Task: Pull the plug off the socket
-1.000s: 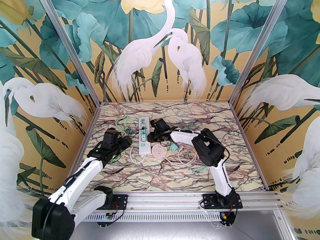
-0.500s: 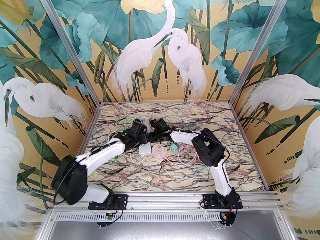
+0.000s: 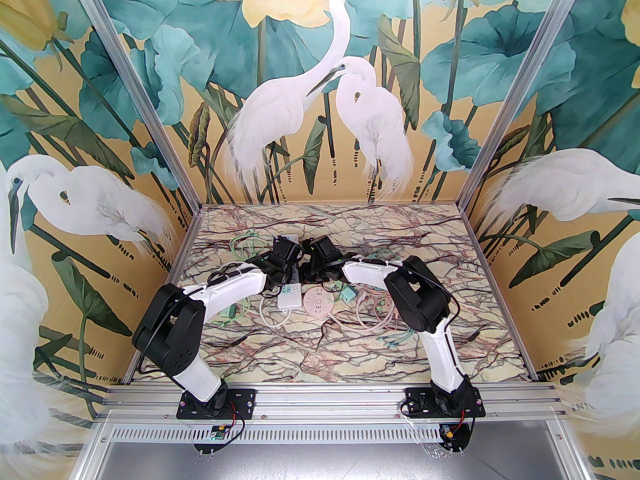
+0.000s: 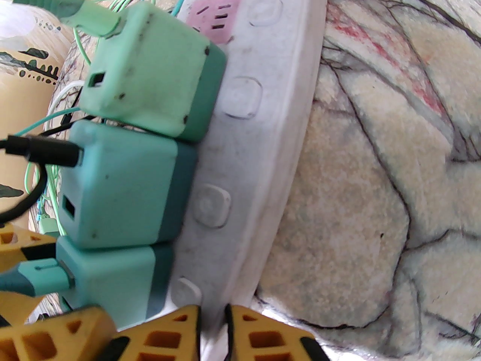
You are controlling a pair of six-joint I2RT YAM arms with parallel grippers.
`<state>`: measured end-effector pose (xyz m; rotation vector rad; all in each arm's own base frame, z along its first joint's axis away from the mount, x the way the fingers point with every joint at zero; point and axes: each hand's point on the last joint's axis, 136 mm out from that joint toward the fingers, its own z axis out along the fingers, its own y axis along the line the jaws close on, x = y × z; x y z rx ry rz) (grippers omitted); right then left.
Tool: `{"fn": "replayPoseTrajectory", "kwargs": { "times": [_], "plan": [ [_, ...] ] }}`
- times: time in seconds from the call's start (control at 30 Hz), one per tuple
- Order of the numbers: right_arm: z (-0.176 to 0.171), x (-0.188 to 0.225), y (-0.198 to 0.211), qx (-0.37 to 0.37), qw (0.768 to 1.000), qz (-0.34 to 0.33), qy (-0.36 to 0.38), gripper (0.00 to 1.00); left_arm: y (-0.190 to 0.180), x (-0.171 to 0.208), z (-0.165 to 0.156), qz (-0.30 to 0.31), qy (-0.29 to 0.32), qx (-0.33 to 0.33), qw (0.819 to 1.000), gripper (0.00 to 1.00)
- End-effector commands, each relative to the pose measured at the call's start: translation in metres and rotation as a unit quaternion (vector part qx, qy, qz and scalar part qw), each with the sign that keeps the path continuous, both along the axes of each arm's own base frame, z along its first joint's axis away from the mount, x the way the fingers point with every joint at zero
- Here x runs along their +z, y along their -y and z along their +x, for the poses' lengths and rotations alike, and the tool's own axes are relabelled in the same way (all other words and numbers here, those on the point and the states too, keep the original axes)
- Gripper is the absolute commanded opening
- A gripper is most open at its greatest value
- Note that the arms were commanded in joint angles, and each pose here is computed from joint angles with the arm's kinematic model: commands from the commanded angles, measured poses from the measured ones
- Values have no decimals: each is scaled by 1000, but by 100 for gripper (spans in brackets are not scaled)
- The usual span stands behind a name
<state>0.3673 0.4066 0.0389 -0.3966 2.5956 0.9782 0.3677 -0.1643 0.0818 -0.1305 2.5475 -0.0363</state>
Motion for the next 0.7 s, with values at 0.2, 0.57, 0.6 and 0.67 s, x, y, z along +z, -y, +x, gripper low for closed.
{"fn": "replayPoseTrajectory", "kwargs": {
  "times": [0.2,0.57,0.6,0.67],
  "plan": [
    [-28,-64,20,4,995,-71,-66,20,-7,-19,6,16,-20,3,1000,39],
    [-28,-74,20,5,994,-82,-76,19,0,-8,7,-9,-17,3,1000,27],
    [-28,-75,21,5,994,-83,-76,20,1,-6,7,-10,-17,2,1000,27],
    [-29,-75,21,4,994,-83,-77,20,1,-3,8,-3,-16,1,1000,26]
  ]
}}
